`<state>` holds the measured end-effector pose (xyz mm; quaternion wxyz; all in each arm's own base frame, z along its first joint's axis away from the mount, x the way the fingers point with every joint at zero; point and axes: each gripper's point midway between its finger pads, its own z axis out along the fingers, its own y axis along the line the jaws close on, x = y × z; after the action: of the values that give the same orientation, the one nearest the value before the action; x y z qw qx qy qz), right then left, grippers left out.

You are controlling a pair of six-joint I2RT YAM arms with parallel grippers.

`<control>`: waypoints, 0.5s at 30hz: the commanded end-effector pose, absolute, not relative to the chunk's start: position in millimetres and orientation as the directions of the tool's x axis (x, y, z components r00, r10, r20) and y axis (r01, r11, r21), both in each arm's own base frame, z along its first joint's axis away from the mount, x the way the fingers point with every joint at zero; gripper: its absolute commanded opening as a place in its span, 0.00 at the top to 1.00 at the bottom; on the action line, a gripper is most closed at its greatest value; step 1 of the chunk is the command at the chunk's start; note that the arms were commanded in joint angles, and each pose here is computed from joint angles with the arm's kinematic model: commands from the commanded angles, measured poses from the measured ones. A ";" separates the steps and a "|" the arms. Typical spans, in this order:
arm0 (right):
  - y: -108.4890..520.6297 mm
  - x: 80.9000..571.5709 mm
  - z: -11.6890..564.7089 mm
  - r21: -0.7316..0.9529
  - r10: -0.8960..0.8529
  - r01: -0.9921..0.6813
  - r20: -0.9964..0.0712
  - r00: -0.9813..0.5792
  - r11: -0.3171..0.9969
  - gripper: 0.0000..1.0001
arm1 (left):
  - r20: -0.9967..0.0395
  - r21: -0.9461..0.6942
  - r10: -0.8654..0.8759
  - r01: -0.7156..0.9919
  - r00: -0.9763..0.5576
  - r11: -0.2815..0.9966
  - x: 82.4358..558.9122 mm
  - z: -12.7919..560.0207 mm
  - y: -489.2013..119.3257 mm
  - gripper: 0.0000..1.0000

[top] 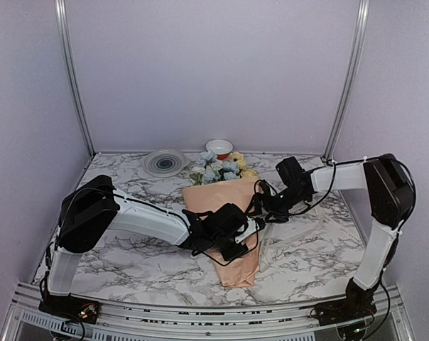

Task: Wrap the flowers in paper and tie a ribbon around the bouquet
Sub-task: Pick up the folded bouquet from the center of the board.

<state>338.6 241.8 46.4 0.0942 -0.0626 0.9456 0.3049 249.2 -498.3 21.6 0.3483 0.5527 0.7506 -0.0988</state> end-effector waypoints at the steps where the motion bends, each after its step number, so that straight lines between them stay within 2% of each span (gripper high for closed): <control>1: 249.3 338.9 33.2 0.568 -0.059 -0.168 -0.206 -0.977 0.806 0.00 | -0.392 0.184 0.902 0.944 -0.183 0.272 210.8 -49.7 -448.5 0.43; 10: 281.6 322.5 28.7 0.739 -0.073 -0.173 -0.166 -0.983 0.652 0.09 | -0.371 0.233 0.913 0.934 -0.170 0.269 218.3 -53.5 -444.1 0.43; 15: 293.0 304.9 28.8 0.791 -0.077 -0.152 -0.131 -0.988 0.592 0.10 | -0.365 0.242 0.915 0.932 -0.170 0.270 220.9 -54.3 -441.6 0.43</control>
<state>338.3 280.5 51.0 0.1070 -0.0785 0.8978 0.4198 249.9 -497.4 21.9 0.3512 0.5535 0.7497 -0.0908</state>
